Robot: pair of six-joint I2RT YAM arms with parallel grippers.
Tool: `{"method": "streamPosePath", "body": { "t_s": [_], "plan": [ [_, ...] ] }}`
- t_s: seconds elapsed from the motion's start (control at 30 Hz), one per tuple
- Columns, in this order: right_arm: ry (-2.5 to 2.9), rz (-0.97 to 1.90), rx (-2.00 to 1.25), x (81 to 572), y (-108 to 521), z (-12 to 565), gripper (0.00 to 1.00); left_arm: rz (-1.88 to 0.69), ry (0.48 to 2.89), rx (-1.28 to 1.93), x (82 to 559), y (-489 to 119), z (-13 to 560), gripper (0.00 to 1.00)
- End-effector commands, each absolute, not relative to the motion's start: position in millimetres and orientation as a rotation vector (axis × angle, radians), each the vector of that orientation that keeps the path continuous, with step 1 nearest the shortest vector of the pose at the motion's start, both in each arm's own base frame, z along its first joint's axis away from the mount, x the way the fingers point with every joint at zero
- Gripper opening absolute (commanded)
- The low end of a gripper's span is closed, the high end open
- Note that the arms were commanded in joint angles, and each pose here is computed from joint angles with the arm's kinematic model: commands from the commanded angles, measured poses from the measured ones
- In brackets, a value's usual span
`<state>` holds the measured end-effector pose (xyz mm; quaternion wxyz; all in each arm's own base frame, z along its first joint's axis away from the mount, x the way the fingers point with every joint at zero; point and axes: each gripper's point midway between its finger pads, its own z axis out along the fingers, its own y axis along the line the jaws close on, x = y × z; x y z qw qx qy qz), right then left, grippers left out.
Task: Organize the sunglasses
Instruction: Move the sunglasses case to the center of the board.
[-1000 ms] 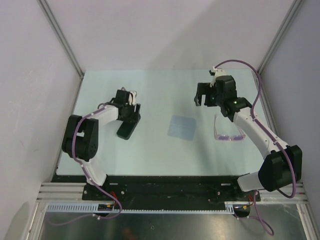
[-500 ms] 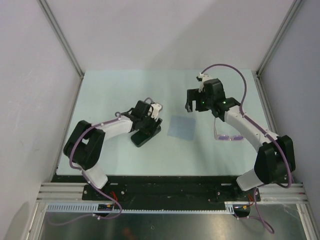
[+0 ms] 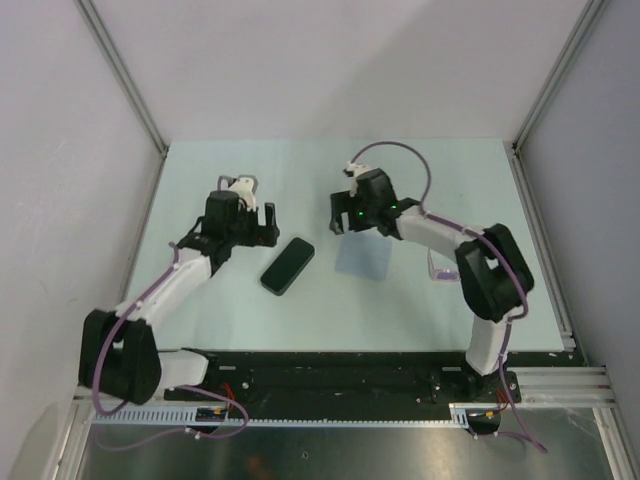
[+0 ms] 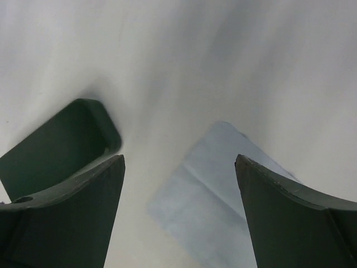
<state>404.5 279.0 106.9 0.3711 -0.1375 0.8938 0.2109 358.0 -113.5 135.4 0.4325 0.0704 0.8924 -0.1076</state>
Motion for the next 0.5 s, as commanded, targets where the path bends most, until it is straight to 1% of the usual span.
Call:
{"method": "streamPosePath", "body": {
  "t_s": [0.0,0.07,0.1,0.17,0.2,0.23,0.27,0.3,0.4,0.43,0.47],
  "plan": [
    [2.164,0.623,-0.420,421.0,339.9,128.9,0.83,-0.439,2.292,0.053,309.2,-126.2,123.7,0.86],
    [2.141,0.631,-0.431,424.2,354.4,128.4,0.77,-0.484,2.349,-0.016,290.1,-126.7,109.8,0.75],
    [2.123,0.647,-0.455,424.0,369.2,132.5,0.72,-0.519,2.366,-0.031,280.4,-129.1,107.6,0.58],
    [2.154,0.651,-0.473,425.6,382.8,112.9,0.65,-0.587,2.425,-0.067,260.4,-133.9,90.6,0.46],
    [2.130,0.689,-0.484,430.3,395.4,122.4,0.56,-0.631,2.443,-0.070,252.2,-138.3,86.7,0.34],
    [2.183,0.689,-0.498,429.2,401.1,99.3,0.53,-0.648,2.451,-0.081,246.6,-139.0,83.8,0.29],
    [2.191,0.698,-0.507,431.0,407.2,96.9,0.48,-0.663,2.479,-0.111,236.8,-139.2,74.0,0.27],
    [2.192,0.710,-0.515,434.8,414.0,103.2,0.40,-0.687,2.487,-0.116,232.1,-141.7,72.6,0.19],
    [2.251,0.690,-0.551,435.9,424.0,74.9,0.31,-0.739,2.493,-0.128,222.5,-148.7,72.7,0.14],
    [2.233,0.694,-0.558,439.4,430.2,81.4,0.31,-0.752,2.492,-0.125,220.9,-150.7,73.6,0.13],
    [2.246,0.684,-0.564,440.5,430.5,72.7,0.31,-0.772,2.501,-0.122,216.4,-155.3,73.2,0.13]
  ]
}}
